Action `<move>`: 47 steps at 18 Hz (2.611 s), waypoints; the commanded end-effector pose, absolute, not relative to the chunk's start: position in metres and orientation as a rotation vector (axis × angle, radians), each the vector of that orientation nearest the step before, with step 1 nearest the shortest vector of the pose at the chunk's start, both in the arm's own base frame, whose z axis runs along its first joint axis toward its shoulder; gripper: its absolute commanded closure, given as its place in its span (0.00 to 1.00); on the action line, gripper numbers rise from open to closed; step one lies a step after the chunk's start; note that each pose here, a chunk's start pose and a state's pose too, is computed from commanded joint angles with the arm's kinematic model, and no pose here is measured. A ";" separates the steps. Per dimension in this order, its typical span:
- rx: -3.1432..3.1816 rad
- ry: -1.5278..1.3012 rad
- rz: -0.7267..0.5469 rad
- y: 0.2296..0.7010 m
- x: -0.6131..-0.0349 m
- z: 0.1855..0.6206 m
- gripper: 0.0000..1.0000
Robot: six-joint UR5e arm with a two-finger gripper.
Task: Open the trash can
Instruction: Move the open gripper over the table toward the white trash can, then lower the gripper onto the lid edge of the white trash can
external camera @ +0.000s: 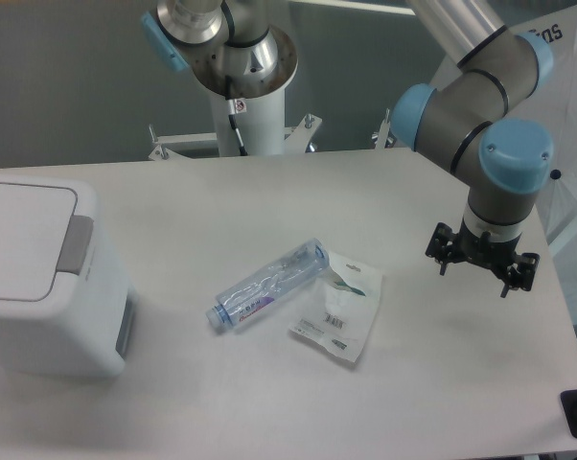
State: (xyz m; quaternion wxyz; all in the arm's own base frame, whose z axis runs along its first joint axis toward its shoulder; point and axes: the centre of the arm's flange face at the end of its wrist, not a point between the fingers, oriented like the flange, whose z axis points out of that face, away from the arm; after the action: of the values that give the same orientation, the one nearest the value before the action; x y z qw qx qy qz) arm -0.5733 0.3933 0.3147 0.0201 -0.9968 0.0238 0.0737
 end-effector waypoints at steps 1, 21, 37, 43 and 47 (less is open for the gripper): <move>-3.092 0.074 0.229 0.393 -0.573 0.315 0.00; -2.927 -0.070 0.197 0.409 -0.511 0.336 0.00; -2.729 -0.425 -0.101 0.549 -0.364 0.448 0.00; -2.642 -0.463 -0.134 0.565 -0.302 0.498 0.00; -2.631 -0.452 -0.159 0.579 -0.264 0.508 0.00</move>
State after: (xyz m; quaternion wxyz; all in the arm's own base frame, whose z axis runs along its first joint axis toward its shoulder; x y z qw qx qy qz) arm -0.2637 0.5787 0.5079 0.2314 -0.9571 -0.1645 -0.0579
